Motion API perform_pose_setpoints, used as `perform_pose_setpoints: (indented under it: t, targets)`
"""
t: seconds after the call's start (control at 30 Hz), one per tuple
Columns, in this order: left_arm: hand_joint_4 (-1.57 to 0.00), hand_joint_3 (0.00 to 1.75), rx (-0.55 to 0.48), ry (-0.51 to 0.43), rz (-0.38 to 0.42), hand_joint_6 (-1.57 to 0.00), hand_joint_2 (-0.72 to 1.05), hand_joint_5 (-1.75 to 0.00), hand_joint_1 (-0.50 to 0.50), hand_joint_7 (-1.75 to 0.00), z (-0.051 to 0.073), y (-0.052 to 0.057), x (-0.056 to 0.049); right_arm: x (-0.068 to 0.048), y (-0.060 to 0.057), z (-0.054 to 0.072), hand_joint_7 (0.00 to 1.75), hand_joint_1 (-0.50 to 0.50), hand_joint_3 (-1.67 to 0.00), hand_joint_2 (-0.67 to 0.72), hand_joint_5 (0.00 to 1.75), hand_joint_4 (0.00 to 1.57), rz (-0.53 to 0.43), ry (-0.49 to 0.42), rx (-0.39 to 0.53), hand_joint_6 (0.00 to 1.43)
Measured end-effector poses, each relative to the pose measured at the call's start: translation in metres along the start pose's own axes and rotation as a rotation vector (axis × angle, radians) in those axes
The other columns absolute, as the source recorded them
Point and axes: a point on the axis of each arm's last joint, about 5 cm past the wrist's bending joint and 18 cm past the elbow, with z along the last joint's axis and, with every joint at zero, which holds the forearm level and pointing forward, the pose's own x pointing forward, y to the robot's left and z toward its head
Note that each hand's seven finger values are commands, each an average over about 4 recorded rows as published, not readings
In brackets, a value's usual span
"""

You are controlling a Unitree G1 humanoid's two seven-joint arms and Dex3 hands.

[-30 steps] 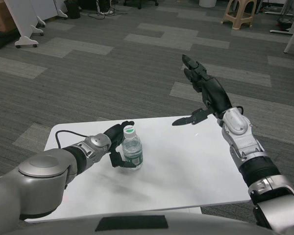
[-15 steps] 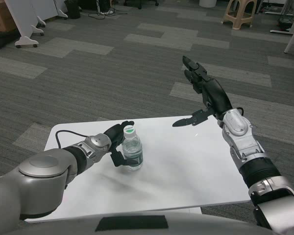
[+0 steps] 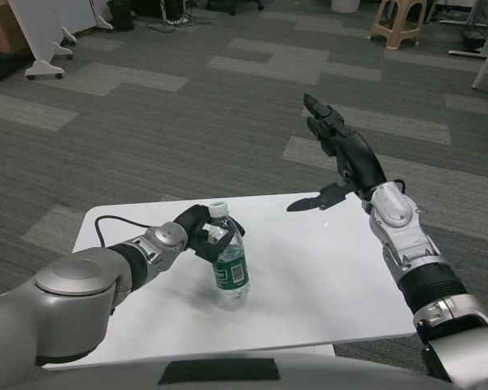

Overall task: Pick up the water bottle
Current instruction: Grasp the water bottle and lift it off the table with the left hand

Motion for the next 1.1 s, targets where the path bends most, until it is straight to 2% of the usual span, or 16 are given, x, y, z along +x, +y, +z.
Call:
perform_pose_setpoints:
  t: [0.13, 0.3, 0.47, 0.53, 0.63, 0.7, 0.9, 1.1]
  targets:
    - [-1.57, 1.66, 0.000, 0.000, 0.000, -1.49, 1.05, -1.75, -0.50, -1.75, 0.000, 0.000, 0.000, 0.000, 0.000, 0.000, 0.00, -0.31, -0.24, -0.10, 0.00, 0.00, 0.000, 0.000, -0.001, 0.00]
    - [-1.57, 1.66, 0.000, 0.000, 0.000, -1.49, 0.98, -1.75, -0.50, -1.75, 0.000, 0.000, 0.000, 0.000, 0.000, 0.000, 0.00, -0.29, -0.24, -0.10, 0.00, 0.00, 0.000, 0.000, -0.001, 0.00]
    - [-1.57, 1.66, 0.000, -0.004, 0.000, -1.48, 1.05, -1.75, -0.50, -1.75, 0.000, 0.000, 0.000, 0.000, 0.000, 0.000, 0.00, -0.29, -0.24, -0.10, 0.00, 0.00, 0.000, 0.000, -0.001, 0.00]
    - [-1.57, 1.68, -0.004, -0.022, 0.001, -1.47, 1.00, -1.75, -0.50, -1.75, 0.001, 0.000, 0.000, 0.000, 0.000, 0.000, 0.00, -0.29, -0.24, -0.10, 0.00, 0.00, 0.000, 0.001, -0.001, 0.00]
    - [-1.57, 1.75, -0.013, -0.059, 0.004, -1.47, 1.00, -1.75, -0.50, -1.75, 0.003, 0.000, 0.000, -0.001, 0.000, 0.000, 0.00, -0.31, -0.24, -0.10, 0.00, 0.00, 0.000, 0.002, -0.001, 0.00]
    - [-1.57, 1.75, -0.013, -0.093, 0.003, -1.45, 1.05, -1.75, -0.50, -1.75, 0.005, 0.001, 0.000, -0.001, 0.000, -0.001, 0.00, -0.31, -0.24, -0.10, 0.00, 0.00, -0.001, 0.004, -0.001, 0.00]
    - [-1.57, 1.75, 0.013, -0.218, -0.027, -1.41, 1.03, -1.75, -0.50, -1.75, 0.012, 0.002, -0.001, -0.003, 0.000, -0.001, 0.00, -0.29, -0.24, -0.10, 0.00, 0.00, -0.003, 0.007, 0.000, 0.00]
    - [-1.57, 1.75, 0.065, -0.359, -0.083, -1.41, 1.05, -1.75, -0.50, -1.75, 0.026, 0.009, -0.004, -0.004, -0.001, -0.002, 0.00, -0.29, -0.24, -0.11, 0.00, 0.00, -0.008, 0.009, 0.000, 0.00]
